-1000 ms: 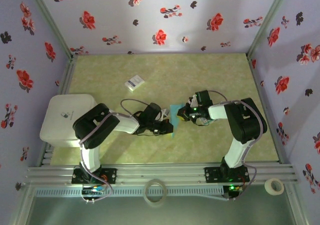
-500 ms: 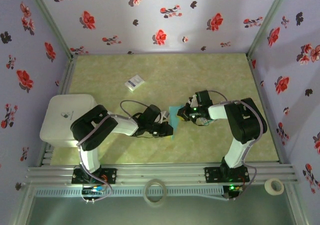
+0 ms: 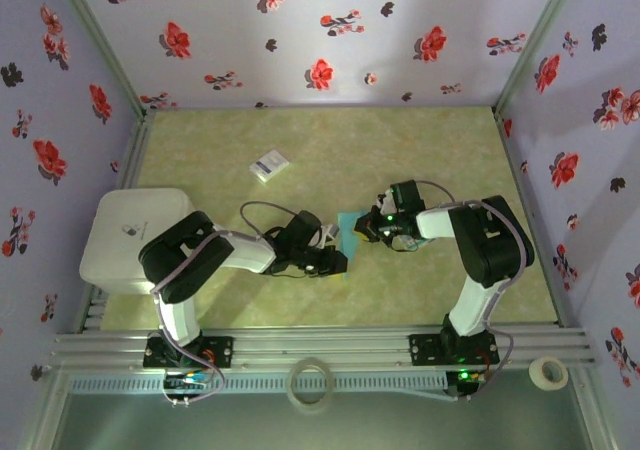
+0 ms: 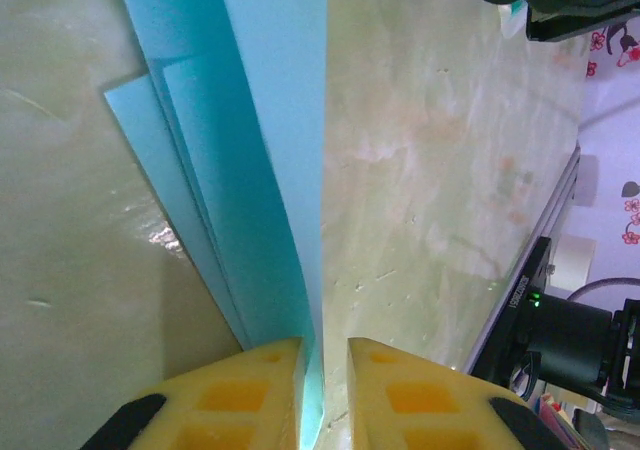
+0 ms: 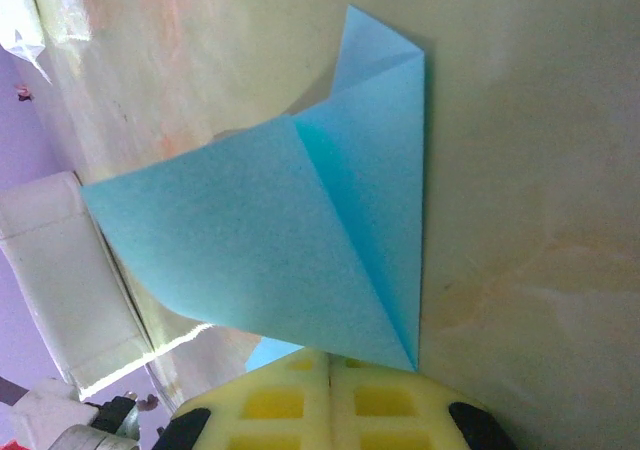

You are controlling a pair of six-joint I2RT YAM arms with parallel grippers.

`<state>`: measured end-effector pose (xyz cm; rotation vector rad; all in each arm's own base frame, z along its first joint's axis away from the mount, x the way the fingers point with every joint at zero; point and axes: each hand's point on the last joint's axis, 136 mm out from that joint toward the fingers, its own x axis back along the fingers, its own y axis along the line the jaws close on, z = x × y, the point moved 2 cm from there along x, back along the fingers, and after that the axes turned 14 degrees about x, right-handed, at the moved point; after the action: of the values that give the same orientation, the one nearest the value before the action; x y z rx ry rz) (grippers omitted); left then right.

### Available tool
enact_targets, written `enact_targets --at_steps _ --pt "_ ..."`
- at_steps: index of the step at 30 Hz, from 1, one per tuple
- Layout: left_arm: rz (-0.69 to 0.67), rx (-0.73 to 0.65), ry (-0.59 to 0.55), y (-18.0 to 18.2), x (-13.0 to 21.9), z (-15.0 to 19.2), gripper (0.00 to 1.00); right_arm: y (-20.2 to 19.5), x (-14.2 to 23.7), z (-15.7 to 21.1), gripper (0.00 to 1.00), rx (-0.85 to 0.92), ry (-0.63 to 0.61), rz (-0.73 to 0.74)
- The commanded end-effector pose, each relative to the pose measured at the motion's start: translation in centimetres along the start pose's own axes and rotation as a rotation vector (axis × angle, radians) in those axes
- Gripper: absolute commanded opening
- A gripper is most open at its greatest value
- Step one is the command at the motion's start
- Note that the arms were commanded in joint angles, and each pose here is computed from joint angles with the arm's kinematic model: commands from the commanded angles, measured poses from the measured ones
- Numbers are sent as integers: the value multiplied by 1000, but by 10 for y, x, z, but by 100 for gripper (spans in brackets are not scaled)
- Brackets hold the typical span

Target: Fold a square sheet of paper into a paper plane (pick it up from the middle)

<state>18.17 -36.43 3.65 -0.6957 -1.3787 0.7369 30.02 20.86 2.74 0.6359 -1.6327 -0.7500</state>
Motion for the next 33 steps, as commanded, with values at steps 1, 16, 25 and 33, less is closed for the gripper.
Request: enact_targets --at_steps 1,16,25,33 --pt "-126 82 117 39 1 35 16 -67 -9 28 1 -122 52 272" --pt "-142 78 132 41 4 41 12 -69 -10 30 0 -118 63 316" --pt "-166 69 128 41 5 42 12 -69 -12 30 0 -119 65 316" --pt "-160 -1 -8 17 32 29 29 -67 -11 30 0 -117 64 317"
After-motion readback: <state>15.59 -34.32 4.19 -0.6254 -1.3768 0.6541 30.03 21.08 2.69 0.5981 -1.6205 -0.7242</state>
